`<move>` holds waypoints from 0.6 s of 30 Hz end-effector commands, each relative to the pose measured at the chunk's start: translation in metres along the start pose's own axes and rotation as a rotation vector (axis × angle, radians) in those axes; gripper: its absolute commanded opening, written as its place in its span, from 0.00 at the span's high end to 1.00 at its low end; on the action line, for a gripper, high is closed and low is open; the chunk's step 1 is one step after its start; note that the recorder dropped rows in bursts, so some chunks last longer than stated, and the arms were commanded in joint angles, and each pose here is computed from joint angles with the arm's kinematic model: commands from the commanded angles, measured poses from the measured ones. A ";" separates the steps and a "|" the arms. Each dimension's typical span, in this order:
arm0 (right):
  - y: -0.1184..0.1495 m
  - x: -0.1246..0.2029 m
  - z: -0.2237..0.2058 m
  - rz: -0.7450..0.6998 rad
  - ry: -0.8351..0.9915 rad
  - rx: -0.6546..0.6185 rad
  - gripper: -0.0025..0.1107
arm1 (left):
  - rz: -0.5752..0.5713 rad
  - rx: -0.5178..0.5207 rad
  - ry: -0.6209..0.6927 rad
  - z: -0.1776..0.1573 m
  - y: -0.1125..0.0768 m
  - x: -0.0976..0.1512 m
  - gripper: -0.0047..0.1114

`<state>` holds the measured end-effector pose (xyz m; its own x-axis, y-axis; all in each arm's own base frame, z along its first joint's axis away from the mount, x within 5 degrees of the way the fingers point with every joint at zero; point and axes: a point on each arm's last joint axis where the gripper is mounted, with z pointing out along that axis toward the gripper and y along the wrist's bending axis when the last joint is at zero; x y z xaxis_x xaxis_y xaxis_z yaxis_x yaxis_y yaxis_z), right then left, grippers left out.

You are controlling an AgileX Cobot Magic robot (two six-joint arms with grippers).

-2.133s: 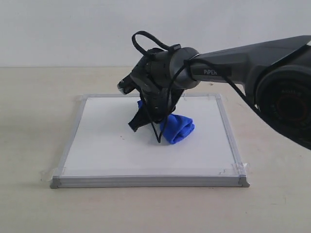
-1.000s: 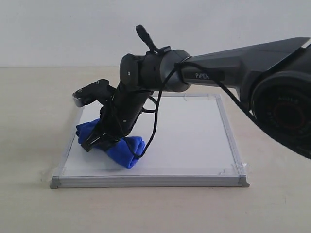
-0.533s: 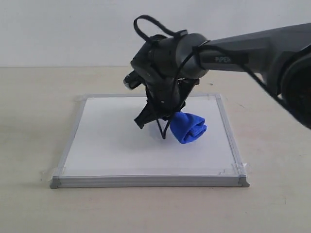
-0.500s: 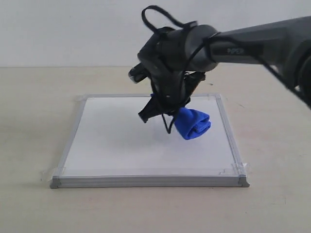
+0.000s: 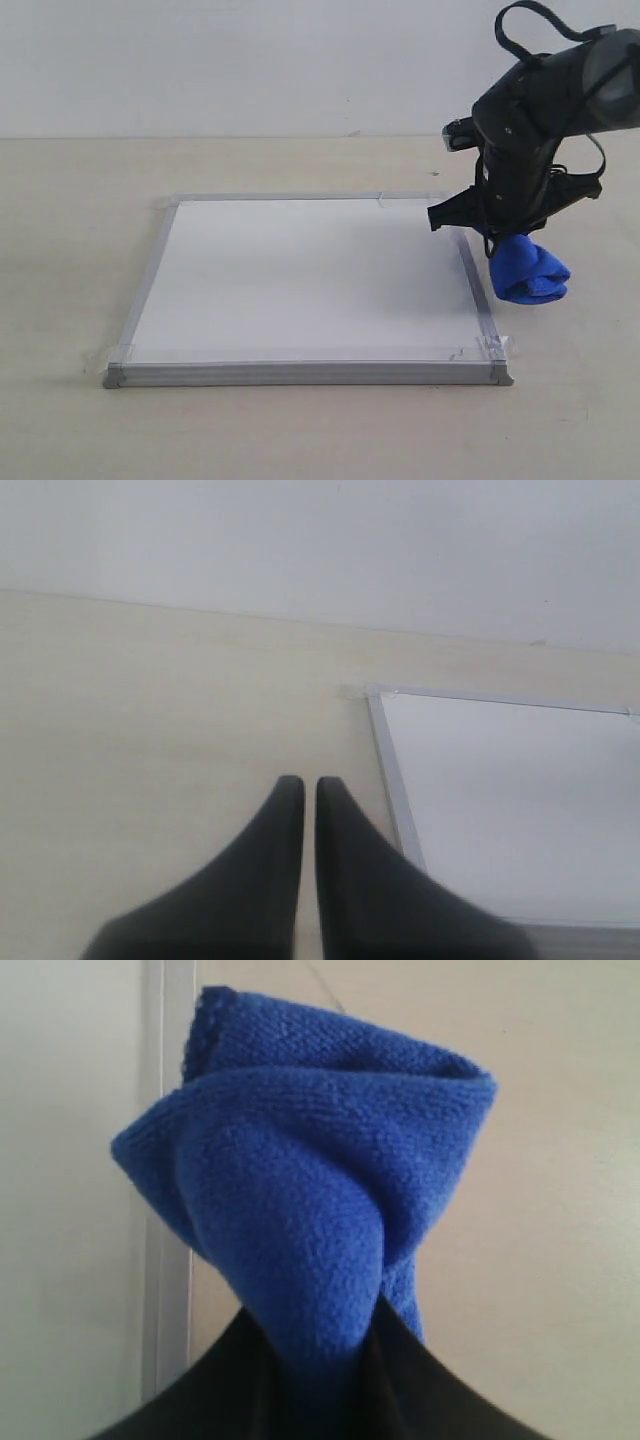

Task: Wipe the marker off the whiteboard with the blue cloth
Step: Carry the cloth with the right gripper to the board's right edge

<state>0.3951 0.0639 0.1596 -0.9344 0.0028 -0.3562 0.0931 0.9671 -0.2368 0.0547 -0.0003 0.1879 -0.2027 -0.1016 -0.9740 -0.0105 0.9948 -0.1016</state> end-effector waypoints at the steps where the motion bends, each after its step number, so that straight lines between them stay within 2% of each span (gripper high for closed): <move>1: 0.001 0.003 0.014 0.007 0.005 0.010 0.98 | -0.002 0.005 0.004 0.000 0.000 0.001 0.92; 11: 0.004 0.001 0.022 0.022 -0.019 0.004 0.97 | -0.002 0.005 0.004 0.000 0.000 0.001 0.92; 14: 0.004 0.001 0.022 0.022 -0.021 0.002 0.88 | -0.002 0.005 0.004 0.000 0.000 0.001 0.92; 18: 0.005 0.001 0.022 0.024 -0.027 -0.004 0.69 | -0.002 0.005 0.004 0.000 0.000 0.001 0.92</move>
<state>0.4024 0.0659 0.1378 -0.9248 0.0183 -0.3801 0.1104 0.9688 -0.2219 0.0547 -0.0003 0.1879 -0.2027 -0.1016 -0.9740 -0.0105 0.9948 -0.1016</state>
